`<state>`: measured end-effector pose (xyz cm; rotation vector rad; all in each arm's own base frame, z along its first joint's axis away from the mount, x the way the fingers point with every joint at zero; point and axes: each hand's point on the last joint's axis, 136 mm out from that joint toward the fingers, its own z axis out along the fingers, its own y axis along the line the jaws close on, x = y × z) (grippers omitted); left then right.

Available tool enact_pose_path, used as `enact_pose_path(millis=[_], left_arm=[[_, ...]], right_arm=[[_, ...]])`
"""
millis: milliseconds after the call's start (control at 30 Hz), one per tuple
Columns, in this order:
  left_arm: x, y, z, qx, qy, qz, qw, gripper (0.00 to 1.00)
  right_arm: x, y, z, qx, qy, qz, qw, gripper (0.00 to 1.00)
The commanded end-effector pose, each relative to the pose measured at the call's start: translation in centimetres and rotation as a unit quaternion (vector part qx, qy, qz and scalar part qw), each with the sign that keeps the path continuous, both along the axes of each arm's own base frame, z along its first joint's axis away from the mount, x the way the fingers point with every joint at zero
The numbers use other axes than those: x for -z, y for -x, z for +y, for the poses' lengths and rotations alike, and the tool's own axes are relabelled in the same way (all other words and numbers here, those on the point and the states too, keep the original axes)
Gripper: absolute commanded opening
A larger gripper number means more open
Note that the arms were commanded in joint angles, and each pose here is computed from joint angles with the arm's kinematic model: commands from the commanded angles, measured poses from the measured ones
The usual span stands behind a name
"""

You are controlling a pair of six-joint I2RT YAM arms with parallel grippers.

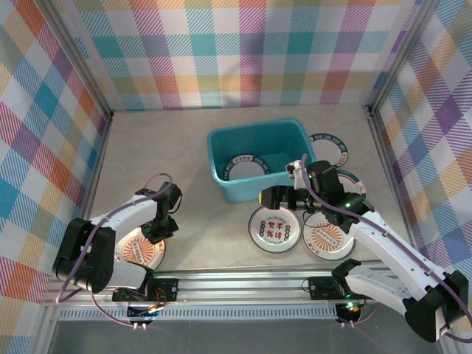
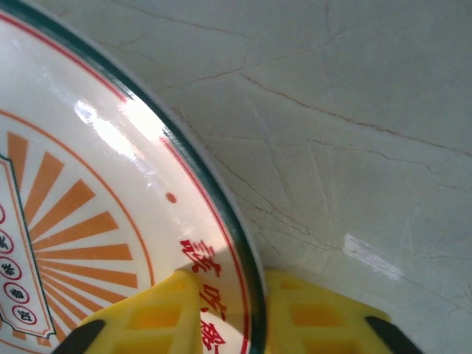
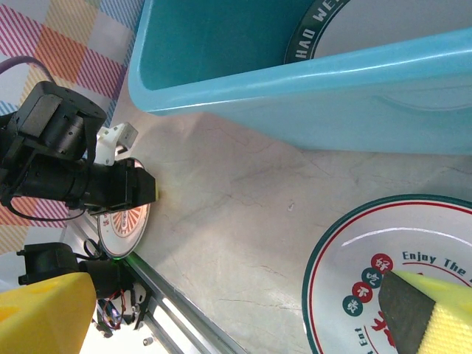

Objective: Place the plates into the plastic bin on the countertop

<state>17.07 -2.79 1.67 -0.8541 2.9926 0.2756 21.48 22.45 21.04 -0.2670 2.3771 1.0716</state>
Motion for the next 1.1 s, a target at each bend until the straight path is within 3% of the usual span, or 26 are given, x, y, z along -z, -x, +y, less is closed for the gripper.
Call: enact_pose_path(millis=[0, 300, 500, 800, 967, 1067], left_arm=[[1.1, 1.1, 0.1, -0.008, 0.012, 0.016, 1.0, 0.13], [-2.4, -0.4, -1.1, -0.01, 0.047, -0.034, 0.998, 0.01], [-7.3, -2.2, -2.3, -0.031, 0.091, -0.123, 0.988, 0.0], [-15.3, -3.8, -4.3, -0.066, 0.16, -0.268, 0.948, 0.0], [-21.2, -4.7, -4.8, -0.055, 0.177, -0.341, 0.922, 0.0], [-24.4, -5.4, -5.2, -0.066, 0.202, -0.388, 0.897, 0.0]], right_arm=[[0.1, 0.3, 0.2, -0.008, -0.004, -0.008, 1.0, 0.99], [-0.2, 0.3, 0.3, -0.011, -0.006, -0.011, 1.0, 0.99], [-0.6, 0.2, 0.6, -0.018, -0.01, -0.015, 1.0, 0.99], [-3.3, 0.7, 5.1, -0.1, -0.001, -0.073, 0.992, 0.99], [-4.5, 2.9, 8.4, -0.174, 0.032, -0.159, 0.971, 0.99], [-5.5, 4.1, 10.0, -0.206, 0.056, -0.223, 0.951, 0.99]])
